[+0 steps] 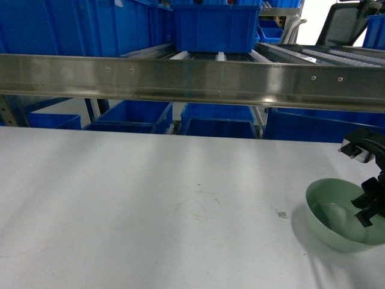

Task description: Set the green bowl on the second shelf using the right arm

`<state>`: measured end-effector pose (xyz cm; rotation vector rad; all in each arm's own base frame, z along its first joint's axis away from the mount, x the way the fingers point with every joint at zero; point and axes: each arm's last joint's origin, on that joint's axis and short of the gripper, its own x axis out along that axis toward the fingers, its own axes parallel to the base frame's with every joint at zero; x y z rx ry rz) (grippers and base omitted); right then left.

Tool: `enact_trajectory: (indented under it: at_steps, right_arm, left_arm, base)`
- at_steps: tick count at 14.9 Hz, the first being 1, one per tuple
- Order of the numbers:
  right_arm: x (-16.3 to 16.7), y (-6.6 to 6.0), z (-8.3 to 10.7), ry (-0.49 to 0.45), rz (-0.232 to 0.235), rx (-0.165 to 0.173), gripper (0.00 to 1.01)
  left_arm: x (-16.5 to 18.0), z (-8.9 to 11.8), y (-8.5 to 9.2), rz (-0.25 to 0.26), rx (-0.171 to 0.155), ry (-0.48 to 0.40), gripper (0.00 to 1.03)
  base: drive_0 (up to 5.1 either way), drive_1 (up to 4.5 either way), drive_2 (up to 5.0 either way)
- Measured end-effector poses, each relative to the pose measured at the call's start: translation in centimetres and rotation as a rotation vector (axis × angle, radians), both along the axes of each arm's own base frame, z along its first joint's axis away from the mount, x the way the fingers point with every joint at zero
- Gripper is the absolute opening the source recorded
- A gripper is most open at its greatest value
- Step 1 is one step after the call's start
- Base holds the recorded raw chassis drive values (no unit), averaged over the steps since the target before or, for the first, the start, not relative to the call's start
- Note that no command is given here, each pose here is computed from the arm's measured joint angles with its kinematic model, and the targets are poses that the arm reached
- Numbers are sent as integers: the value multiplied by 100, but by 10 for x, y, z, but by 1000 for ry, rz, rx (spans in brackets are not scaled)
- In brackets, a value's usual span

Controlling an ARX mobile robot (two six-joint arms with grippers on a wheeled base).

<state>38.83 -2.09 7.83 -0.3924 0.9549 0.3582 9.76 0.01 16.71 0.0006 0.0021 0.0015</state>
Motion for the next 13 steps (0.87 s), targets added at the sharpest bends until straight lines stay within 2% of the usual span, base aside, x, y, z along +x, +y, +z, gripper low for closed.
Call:
enact_trajectory:
  at_steps: [2,5,7,8,10,12,13]
  right_arm:
    - [-3,1,3,-41,-21,14,2]
    - [-15,5,21,-198,-63,46,2]
    - [-32,7,45,-311,-112,103,2]
    - [-42,8,66,-393,-142,143,2]
    - [-69,10,107,-486,-203,254,2]
    - [-97,11,145,-582,-244,334,2]
    - [-110,11,163,-636,-250,360,2]
  left_arm:
    - [0,0,0,0,0,0,98]
    - [0,0,0,0,0,0,98]
    - [0,0,0,0,0,0,98]
    - [0,0,0,0,0,0,98]
    - [0,0,0,0,0,0,98]
    - [0,0,0,0,0,0,98]
    - [0,0,0,0,0,0,98]
  base:
    - [0,0,0]
    - [0,0,0]
    - [0,0,0]
    - [0,0,0]
    - [0,0,0]
    - [0,0,0]
    - [0,0,0]
